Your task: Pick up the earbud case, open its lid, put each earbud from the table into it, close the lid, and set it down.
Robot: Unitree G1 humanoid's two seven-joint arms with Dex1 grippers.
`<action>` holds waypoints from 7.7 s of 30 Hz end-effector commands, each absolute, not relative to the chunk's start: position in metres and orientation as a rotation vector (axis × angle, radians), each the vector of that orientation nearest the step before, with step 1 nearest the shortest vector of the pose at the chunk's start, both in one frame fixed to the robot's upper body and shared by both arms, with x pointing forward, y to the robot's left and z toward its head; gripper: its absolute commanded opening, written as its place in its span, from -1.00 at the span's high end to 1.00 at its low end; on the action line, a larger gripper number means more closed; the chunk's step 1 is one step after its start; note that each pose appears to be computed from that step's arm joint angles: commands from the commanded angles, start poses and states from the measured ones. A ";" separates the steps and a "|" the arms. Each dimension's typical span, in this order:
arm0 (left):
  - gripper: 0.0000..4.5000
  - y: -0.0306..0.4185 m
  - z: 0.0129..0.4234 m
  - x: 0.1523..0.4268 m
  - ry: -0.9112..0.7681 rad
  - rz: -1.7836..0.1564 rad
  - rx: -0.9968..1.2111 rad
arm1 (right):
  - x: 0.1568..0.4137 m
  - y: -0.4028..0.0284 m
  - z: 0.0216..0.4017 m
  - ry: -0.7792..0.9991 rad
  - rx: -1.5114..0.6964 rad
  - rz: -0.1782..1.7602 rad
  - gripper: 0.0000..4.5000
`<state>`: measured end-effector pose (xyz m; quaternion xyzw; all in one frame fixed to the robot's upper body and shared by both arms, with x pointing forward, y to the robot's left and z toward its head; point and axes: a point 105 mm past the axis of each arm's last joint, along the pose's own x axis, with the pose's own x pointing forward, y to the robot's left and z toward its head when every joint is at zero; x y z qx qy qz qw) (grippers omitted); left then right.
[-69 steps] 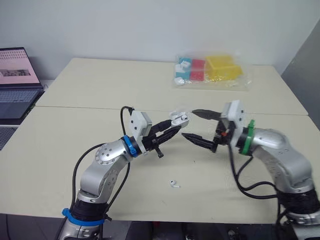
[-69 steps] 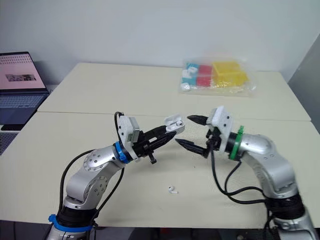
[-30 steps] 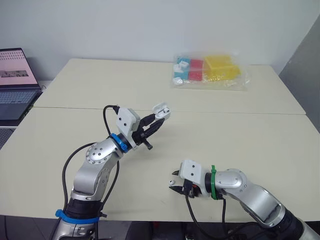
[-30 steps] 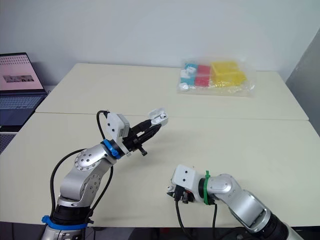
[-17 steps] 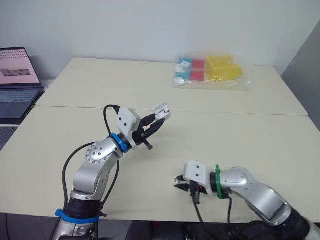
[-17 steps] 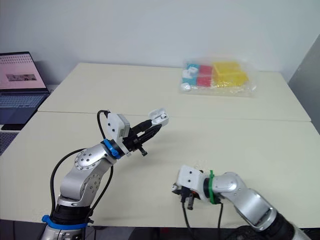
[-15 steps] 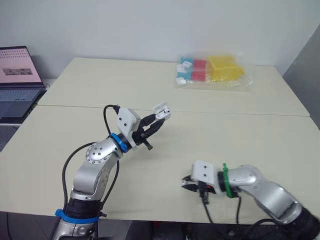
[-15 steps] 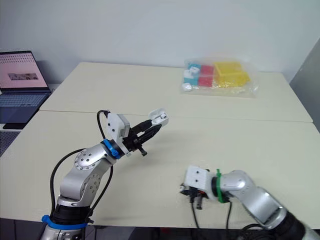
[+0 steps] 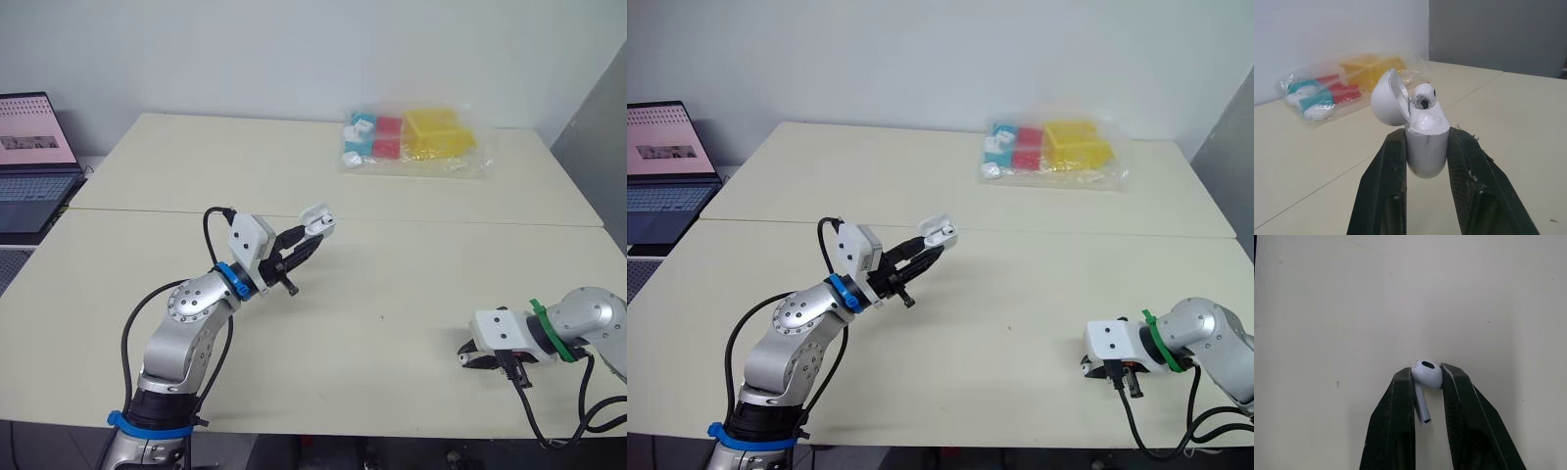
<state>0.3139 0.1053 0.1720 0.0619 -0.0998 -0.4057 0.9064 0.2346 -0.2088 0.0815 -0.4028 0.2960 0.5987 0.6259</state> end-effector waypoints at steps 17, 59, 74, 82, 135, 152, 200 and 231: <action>0.65 0.102 0.177 0.311 -0.244 -0.836 0.131 | 0.234 -0.203 0.127 0.669 -0.914 1.170 -0.59; 0.65 0.099 0.177 0.313 -0.266 -0.835 0.120 | 0.232 -0.177 0.122 0.712 -0.874 1.133 0.83; 0.65 0.082 0.188 0.314 -0.284 -0.904 0.037 | 0.262 -0.053 0.239 -0.212 -0.099 1.201 0.83; 0.65 0.080 0.192 0.314 -0.281 -0.929 0.035 | 0.286 -0.029 0.242 -0.287 0.172 1.048 0.83; 0.65 0.080 0.198 0.312 -0.279 -0.942 0.017 | 0.311 -0.021 0.192 -0.232 0.060 0.942 0.22; 0.65 0.084 0.193 0.315 -0.265 -0.921 0.027 | 0.272 -0.036 0.237 -0.314 -0.007 1.062 -0.56; 0.65 0.048 0.176 0.275 -0.168 -1.307 0.076 | 0.277 -0.088 0.199 0.224 -0.549 1.556 1.00; 0.49 0.064 0.087 0.327 0.763 -0.980 -0.381 | 0.262 -0.118 0.177 0.152 -0.634 1.144 1.00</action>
